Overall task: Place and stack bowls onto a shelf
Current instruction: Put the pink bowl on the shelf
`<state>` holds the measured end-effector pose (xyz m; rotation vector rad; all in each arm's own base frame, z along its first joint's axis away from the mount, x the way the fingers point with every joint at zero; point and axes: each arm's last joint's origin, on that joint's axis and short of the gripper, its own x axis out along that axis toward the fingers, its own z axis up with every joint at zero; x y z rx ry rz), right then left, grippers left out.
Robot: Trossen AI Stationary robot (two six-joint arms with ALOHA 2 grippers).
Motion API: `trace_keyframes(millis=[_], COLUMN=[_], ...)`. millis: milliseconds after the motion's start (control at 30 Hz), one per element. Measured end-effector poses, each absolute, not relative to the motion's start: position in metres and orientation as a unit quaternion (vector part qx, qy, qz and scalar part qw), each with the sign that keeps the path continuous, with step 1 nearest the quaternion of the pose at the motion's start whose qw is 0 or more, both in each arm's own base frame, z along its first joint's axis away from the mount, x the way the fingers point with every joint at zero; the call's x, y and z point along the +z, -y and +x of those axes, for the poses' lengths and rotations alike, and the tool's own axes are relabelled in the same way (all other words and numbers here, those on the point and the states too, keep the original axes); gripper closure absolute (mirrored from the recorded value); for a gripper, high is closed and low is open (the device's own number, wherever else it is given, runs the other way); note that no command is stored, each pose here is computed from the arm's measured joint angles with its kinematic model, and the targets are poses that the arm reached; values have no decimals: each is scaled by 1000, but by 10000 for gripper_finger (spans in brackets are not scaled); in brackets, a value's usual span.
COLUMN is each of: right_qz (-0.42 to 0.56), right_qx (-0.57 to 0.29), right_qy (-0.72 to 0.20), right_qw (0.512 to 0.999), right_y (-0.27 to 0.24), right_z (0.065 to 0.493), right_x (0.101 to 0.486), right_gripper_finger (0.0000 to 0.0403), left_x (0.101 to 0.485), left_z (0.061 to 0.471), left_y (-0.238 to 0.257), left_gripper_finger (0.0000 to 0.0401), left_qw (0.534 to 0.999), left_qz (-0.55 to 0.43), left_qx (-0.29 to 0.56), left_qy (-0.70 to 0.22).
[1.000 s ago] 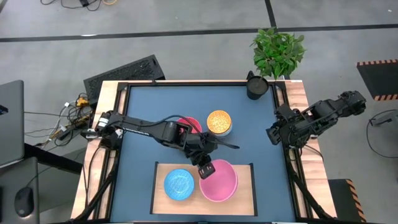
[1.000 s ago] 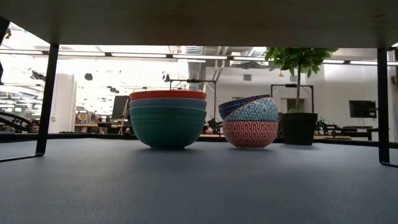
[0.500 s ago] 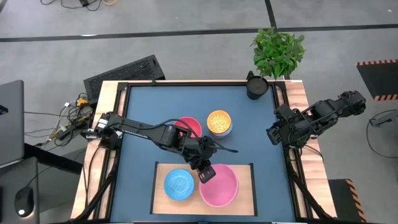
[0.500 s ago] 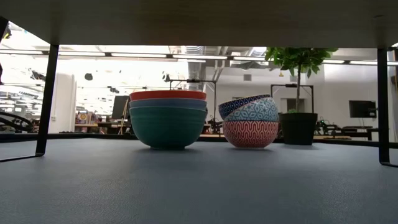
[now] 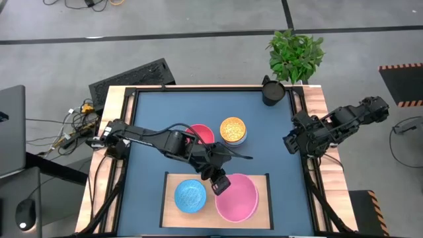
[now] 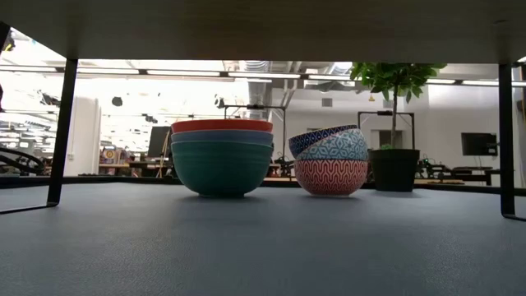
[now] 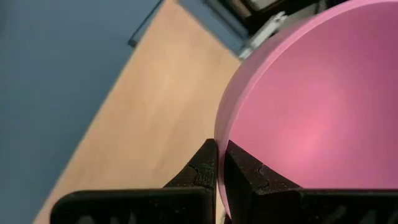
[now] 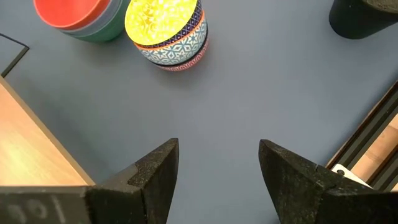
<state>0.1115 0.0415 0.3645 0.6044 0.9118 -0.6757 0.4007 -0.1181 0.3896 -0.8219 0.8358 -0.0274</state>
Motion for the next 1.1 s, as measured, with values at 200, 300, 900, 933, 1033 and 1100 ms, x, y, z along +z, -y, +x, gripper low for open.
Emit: trace_keyframes(millis=[200,300,900,933,1033,1100], right_qz=[282,281,281,281,281,281], right_qx=[-315,-316,-317,-317,-317,-317], right_qy=[-425,-425,-425,-425,-425,-425], right_qw=[800,801,800,800,800,800], right_y=[-41,-41,-41,-41,-41,-41], right_z=[111,111,111,111,111,111], right_x=[364,364,364,364,364,364], right_gripper_finger=[154,154,154,154,154,154], left_x=[418,420,349,349,347,347], left_z=[387,382,430,430,428,427], left_y=[121,122,138,138,137,136], left_gripper_finger=[401,401,401,401,401,401], left_qw=[843,838,793,793,790,789], left_qz=[-382,-370,-338,-337,-331,-328], left_qx=[0,24,-6,-4,9,15], left_qy=[-378,-400,-507,-508,-516,-519])
